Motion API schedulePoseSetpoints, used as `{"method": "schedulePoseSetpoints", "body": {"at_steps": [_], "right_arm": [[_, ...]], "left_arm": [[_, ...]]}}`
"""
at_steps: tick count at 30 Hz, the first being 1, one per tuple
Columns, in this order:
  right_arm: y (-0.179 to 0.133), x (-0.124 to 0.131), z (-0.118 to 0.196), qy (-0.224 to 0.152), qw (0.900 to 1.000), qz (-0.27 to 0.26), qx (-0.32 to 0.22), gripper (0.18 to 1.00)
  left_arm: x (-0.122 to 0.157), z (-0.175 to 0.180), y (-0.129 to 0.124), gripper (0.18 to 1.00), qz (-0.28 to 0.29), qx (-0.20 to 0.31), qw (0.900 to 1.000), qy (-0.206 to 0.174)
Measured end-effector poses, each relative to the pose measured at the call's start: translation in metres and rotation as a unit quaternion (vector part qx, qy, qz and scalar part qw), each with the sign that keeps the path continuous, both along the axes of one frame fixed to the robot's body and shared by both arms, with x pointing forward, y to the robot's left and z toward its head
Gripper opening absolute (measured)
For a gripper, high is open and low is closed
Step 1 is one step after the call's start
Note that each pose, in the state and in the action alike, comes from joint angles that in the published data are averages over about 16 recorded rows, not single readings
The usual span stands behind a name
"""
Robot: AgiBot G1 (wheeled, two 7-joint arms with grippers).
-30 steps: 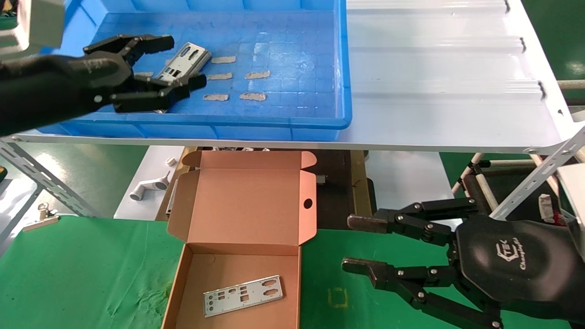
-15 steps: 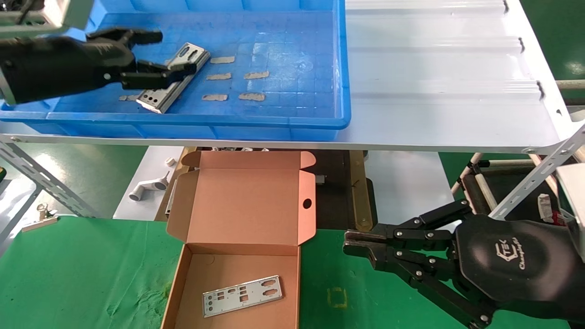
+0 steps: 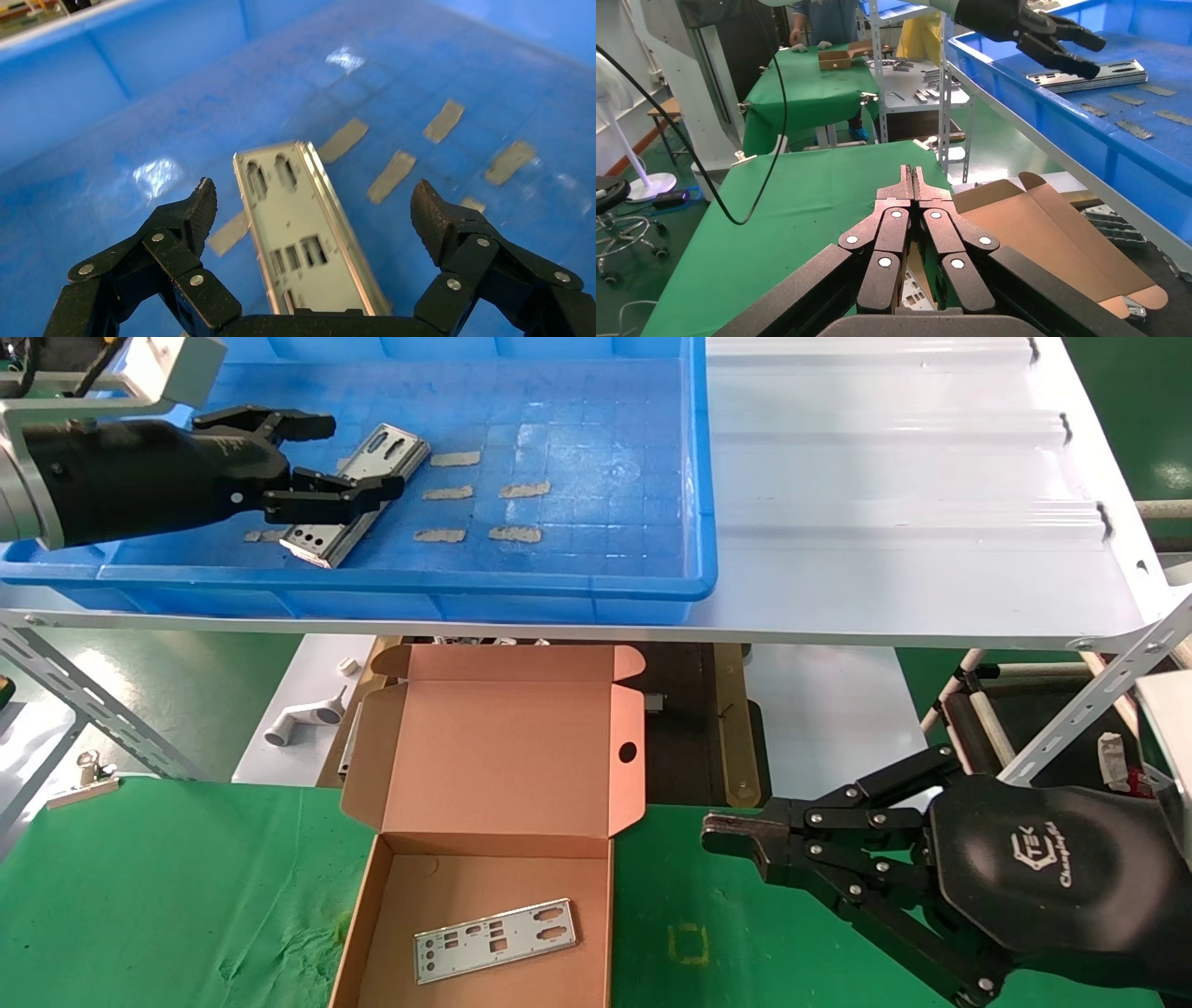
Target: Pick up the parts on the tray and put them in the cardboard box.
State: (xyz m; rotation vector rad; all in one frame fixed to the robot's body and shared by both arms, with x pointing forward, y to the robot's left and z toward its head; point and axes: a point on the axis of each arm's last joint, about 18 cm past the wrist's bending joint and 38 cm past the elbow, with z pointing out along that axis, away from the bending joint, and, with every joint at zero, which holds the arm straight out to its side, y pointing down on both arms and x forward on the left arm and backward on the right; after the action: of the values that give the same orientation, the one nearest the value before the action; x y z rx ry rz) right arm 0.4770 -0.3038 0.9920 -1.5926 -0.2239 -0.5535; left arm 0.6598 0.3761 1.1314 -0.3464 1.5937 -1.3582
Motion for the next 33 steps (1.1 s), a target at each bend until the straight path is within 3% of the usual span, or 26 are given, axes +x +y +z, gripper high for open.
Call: {"method": "schedulePoseSetpoints", "body": {"at_steps": [18, 24, 33], "right_arm": [[0.0, 0.0, 0.0, 0.0, 1.0, 0.0, 0.0, 0.191], [0.0, 0.0, 0.0, 0.0, 1.0, 0.0, 0.0, 0.191], [0.0, 0.0, 0.0, 0.0, 1.0, 0.0, 0.0, 0.191]], "left_arm": [[0.01, -0.007, 0.0, 0.943, 0.007, -0.015, 0.9998, 0.014], [0.012, -0.008, 0.0, 0.865, 0.009, -0.017, 0.9997, 0.016], [0.013, -0.009, 0.001, 0.673, 0.01, -0.017, 0.9997, 0.013]]}}
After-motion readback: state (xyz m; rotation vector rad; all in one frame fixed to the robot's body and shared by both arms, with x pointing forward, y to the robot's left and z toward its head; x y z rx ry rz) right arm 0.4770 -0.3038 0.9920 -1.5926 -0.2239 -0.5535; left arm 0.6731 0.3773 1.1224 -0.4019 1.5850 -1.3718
